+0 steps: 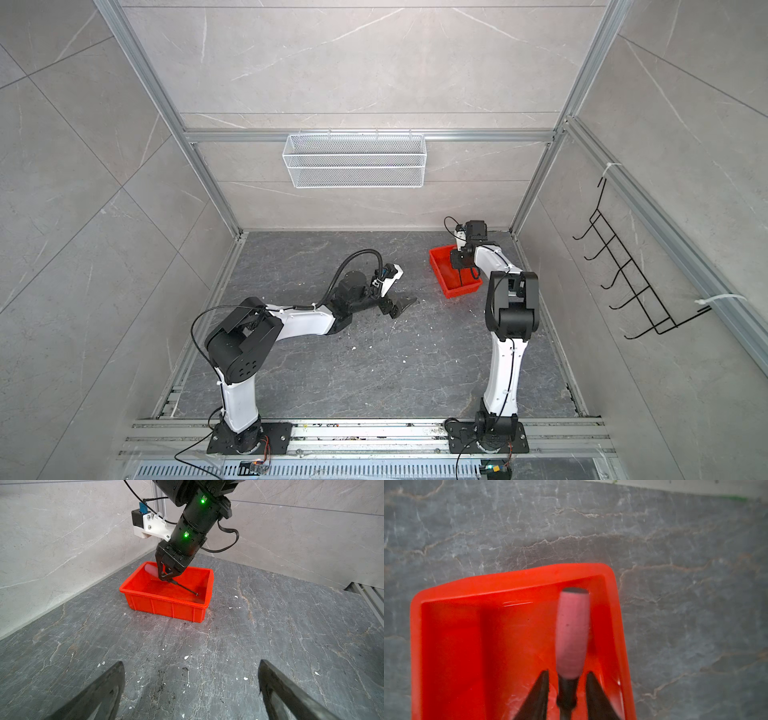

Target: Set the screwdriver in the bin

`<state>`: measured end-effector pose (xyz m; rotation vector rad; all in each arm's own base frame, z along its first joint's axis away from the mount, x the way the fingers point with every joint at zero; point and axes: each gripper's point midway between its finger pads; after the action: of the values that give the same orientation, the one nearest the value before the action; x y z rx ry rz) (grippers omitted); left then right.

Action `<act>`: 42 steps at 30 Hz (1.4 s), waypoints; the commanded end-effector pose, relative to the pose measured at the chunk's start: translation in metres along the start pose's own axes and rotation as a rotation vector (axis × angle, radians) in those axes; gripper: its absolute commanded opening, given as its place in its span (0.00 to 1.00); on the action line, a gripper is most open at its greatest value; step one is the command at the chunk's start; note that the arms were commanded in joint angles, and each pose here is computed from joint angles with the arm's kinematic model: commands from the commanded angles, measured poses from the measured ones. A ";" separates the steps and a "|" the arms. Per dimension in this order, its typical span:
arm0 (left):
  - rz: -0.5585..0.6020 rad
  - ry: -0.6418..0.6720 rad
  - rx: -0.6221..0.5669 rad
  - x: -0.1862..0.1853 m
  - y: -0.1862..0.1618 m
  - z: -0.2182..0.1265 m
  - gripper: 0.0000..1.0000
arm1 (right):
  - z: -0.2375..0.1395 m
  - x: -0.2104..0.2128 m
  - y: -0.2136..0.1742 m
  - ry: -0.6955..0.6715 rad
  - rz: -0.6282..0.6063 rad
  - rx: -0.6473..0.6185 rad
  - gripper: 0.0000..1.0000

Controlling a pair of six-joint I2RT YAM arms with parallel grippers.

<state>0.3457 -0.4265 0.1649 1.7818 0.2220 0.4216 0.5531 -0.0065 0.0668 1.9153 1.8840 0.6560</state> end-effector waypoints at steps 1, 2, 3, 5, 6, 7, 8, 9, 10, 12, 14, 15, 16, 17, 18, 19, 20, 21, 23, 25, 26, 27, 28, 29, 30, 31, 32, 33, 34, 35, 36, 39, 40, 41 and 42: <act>0.019 0.023 -0.066 0.003 0.023 -0.005 1.00 | -0.006 -0.005 0.007 -0.024 -0.006 -0.013 0.50; 0.020 0.028 -0.065 0.004 0.023 -0.006 1.00 | -0.008 -0.005 0.008 -0.026 -0.006 -0.019 0.52; 0.019 0.034 -0.065 0.005 0.024 -0.007 1.00 | -0.012 -0.005 0.009 -0.027 -0.005 -0.023 0.56; 0.020 0.044 -0.064 0.006 0.024 -0.009 1.00 | -0.022 -0.004 0.013 -0.025 -0.002 -0.047 0.58; 0.023 0.051 -0.061 0.007 0.024 -0.011 1.00 | -0.028 -0.003 0.015 -0.023 0.001 -0.059 0.59; 0.026 0.060 -0.056 0.008 0.024 -0.013 1.00 | -0.034 -0.002 0.017 -0.018 0.004 -0.072 0.61; 0.031 0.071 -0.051 0.011 0.024 -0.016 1.00 | -0.042 0.000 0.020 -0.014 0.007 -0.091 0.65; 0.035 0.080 -0.046 0.012 0.024 -0.020 1.00 | -0.050 0.001 0.022 -0.010 0.014 -0.108 0.71; 0.036 0.093 -0.040 0.016 0.024 -0.023 1.00 | -0.058 0.002 0.024 -0.005 0.020 -0.127 0.76; 0.038 0.118 -0.029 0.022 0.023 -0.034 1.00 | -0.077 0.005 0.026 0.007 0.038 -0.171 0.86; 0.034 0.147 -0.016 0.030 0.019 -0.047 1.00 | -0.095 0.008 0.025 0.020 0.058 -0.221 0.95; 0.032 0.167 -0.010 0.036 0.017 -0.055 1.00 | -0.110 0.010 0.029 0.027 0.067 -0.264 0.97; 0.030 0.182 -0.001 0.040 0.015 -0.062 1.00 | -0.118 0.011 0.026 0.031 0.075 -0.289 0.98; 0.029 0.202 0.011 0.045 0.012 -0.071 1.00 | -0.129 0.012 0.024 0.035 0.084 -0.320 0.99; 0.026 0.221 0.029 0.049 0.008 -0.080 1.00 | -0.138 0.013 0.020 0.040 0.090 -0.347 0.99; 0.026 0.240 0.044 0.054 0.005 -0.088 1.00 | -0.145 0.013 0.014 0.044 0.099 -0.367 0.99; 0.025 0.257 0.064 0.058 0.000 -0.098 1.00 | -0.153 0.015 0.009 0.050 0.106 -0.389 0.99; 0.022 0.278 0.081 0.063 -0.003 -0.108 1.00 | -0.160 0.015 0.004 0.052 0.115 -0.410 0.99; 0.008 0.312 0.107 0.071 -0.010 -0.126 1.00 | -0.177 0.015 -0.003 0.057 0.130 -0.459 0.99; -0.005 0.360 0.133 0.081 -0.017 -0.147 1.00 | -0.187 0.015 -0.014 0.060 0.138 -0.488 0.99; -0.019 0.384 0.146 0.086 -0.021 -0.157 1.00 | -0.190 0.016 -0.019 0.063 0.141 -0.494 0.99; -0.036 0.408 0.158 0.093 -0.025 -0.169 1.00 | -0.193 0.017 -0.023 0.066 0.147 -0.499 0.99; -0.051 0.434 0.168 0.099 -0.029 -0.182 1.00 | -0.195 0.017 -0.030 0.068 0.158 -0.499 0.99; -0.057 0.463 0.174 0.104 -0.031 -0.194 1.00 | -0.196 0.017 -0.035 0.073 0.166 -0.505 0.99; -0.070 0.501 0.181 0.110 -0.036 -0.209 1.00 | -0.195 0.018 -0.042 0.080 0.183 -0.513 0.99; -0.080 0.541 0.188 0.116 -0.040 -0.222 1.00 | -0.194 0.019 -0.048 0.091 0.196 -0.523 0.99; -0.087 0.583 0.200 0.120 -0.045 -0.236 1.00 | -0.192 0.018 -0.056 0.099 0.209 -0.534 0.99; -0.082 0.627 0.221 0.124 -0.050 -0.249 1.00 | -0.189 0.016 -0.063 0.094 0.225 -0.542 0.99; -0.068 0.664 0.250 0.125 -0.055 -0.260 1.00 | -0.184 0.014 -0.070 0.085 0.241 -0.547 0.99; -0.041 0.720 0.293 0.127 -0.063 -0.273 1.00 | -0.178 0.010 -0.078 0.071 0.264 -0.550 0.99; -0.016 0.765 0.319 0.129 -0.067 -0.283 1.00 | -0.173 0.008 -0.083 0.066 0.280 -0.548 0.99; 0.014 0.934 0.392 0.137 -0.088 -0.319 1.00 | -0.165 0.004 -0.097 0.056 0.316 -0.558 0.99; 0.007 0.982 0.406 0.138 -0.096 -0.331 1.00 | -0.164 0.005 -0.098 0.066 0.297 -0.580 0.99; -0.005 1.016 0.412 0.138 -0.103 -0.339 1.00 | -0.164 0.007 -0.100 0.074 0.275 -0.604 0.99; -0.017 1.058 0.406 0.140 -0.108 -0.349 1.00 | -0.165 0.008 -0.099 0.077 0.269 -0.634 0.99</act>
<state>0.3425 -0.0763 0.1499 1.8445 1.0017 1.1626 0.3676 -0.0023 0.1232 1.8434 1.3511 1.1385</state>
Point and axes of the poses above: each gripper's point midway between its finger pads, its own z axis out along the fingers, its own x axis along the line the jaws close on, y = z × x, and after that the axes turned 9 degrees about z, right-handed
